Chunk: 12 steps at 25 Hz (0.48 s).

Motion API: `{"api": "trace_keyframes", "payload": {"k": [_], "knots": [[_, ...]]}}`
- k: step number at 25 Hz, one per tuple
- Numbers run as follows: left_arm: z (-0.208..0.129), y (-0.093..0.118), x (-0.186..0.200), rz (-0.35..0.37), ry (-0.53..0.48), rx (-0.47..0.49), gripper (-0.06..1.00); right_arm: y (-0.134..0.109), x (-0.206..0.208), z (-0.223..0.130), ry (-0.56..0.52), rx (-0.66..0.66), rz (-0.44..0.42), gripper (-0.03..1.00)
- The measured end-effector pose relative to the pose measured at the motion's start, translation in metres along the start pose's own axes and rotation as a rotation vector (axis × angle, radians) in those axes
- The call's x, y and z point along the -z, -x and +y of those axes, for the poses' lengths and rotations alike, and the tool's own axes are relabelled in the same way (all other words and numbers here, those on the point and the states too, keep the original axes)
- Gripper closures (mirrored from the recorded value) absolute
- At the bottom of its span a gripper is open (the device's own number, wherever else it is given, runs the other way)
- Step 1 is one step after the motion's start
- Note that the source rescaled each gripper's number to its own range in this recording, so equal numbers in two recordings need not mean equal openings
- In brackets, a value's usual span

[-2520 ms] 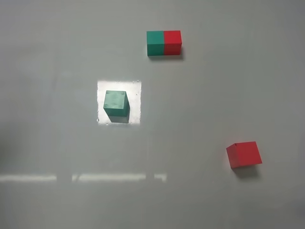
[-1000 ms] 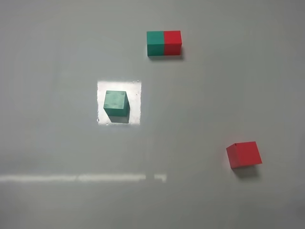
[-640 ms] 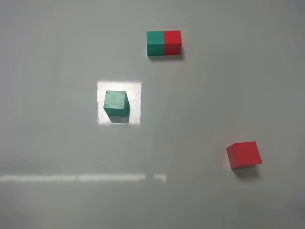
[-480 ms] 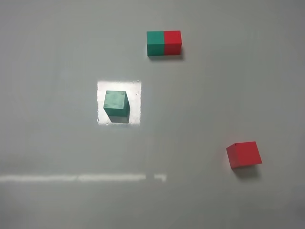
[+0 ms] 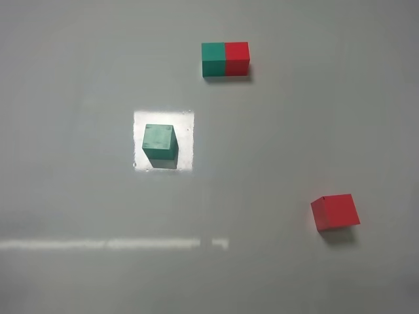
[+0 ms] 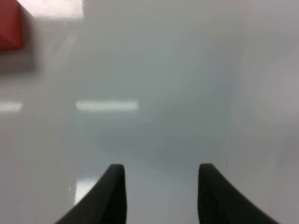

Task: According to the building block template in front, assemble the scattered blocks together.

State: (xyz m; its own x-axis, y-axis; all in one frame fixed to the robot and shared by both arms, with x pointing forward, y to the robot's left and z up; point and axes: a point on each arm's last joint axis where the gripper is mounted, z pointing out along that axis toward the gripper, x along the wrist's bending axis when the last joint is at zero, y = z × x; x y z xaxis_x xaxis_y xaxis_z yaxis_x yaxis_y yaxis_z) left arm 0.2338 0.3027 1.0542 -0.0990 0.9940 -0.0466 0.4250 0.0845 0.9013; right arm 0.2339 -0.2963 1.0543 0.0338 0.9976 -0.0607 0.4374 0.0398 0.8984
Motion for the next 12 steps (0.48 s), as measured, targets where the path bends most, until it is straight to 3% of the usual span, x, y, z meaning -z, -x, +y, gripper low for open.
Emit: {"api": "trace_keyframes", "payload": {"k": [12], "knots": [[0.0,-0.0001,0.0,0.001,0.0,0.0,0.85,0.0,0.0,0.0,0.0,0.0,0.0,0.97]]}}
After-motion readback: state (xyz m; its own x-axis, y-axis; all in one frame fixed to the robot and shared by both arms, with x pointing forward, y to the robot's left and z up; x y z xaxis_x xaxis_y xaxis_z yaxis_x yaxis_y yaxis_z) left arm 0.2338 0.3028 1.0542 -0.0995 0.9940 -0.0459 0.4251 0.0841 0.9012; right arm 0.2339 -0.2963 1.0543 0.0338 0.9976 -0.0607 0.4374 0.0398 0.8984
